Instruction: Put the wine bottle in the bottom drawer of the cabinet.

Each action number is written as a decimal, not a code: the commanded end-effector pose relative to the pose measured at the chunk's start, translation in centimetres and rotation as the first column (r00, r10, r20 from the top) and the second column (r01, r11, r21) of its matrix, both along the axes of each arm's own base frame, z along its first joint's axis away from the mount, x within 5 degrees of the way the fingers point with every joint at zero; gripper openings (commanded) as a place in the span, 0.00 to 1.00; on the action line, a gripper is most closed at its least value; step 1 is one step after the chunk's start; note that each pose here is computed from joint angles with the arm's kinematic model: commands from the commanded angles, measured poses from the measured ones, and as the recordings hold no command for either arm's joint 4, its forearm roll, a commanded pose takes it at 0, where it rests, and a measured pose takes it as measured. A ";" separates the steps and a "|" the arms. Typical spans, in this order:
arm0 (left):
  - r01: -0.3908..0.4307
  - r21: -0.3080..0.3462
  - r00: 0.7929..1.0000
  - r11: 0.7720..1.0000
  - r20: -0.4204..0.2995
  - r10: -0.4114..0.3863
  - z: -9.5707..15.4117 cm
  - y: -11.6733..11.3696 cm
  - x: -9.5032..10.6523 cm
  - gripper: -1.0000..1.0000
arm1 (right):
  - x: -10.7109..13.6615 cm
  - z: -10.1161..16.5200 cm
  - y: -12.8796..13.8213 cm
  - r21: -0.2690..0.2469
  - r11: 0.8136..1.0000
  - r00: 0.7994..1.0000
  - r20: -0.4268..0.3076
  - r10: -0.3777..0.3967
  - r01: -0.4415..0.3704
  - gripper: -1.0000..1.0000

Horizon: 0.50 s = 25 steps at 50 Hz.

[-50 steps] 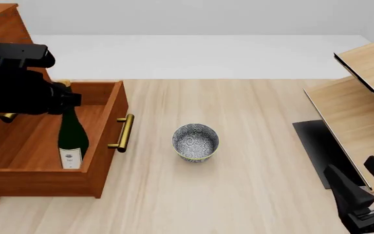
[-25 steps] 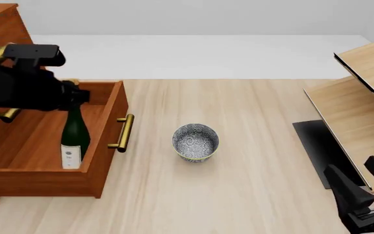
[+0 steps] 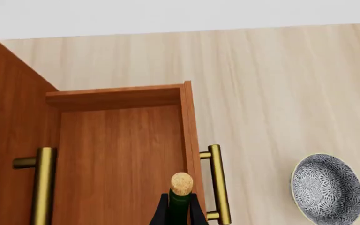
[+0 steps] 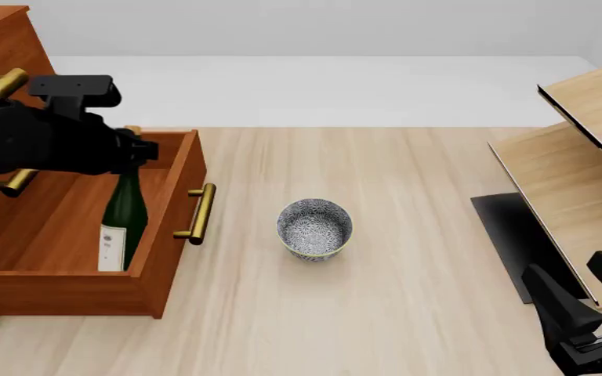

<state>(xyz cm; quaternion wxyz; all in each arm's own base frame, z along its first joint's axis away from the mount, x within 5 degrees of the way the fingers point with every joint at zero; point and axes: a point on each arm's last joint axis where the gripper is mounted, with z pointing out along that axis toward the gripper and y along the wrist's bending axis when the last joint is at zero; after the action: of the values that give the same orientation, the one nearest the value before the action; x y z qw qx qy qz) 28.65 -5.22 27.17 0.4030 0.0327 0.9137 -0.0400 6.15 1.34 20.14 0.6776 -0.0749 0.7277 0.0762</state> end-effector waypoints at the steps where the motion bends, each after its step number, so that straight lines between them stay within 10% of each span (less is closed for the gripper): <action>1: -0.048 -0.097 0.994 0.994 -0.106 0.038 -2.9 -1.0 0.9 0.00 | 0.0 0.0 0.0 -0.001 1.000 1.000 -0.001 -0.004 0.004 1.00; 25: -0.106 -0.093 0.985 0.990 -0.143 0.092 -5.3 0.4 2.0 0.00 | -0.1 0.0 -0.1 -0.001 1.000 1.000 0.001 -0.012 0.012 1.00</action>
<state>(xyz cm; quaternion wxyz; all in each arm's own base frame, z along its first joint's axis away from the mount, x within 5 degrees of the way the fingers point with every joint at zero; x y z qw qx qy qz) 30.61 -4.84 25.57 0.4045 0.0123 0.9133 -0.0453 6.11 1.28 20.12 0.6780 -0.0726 0.7279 0.0726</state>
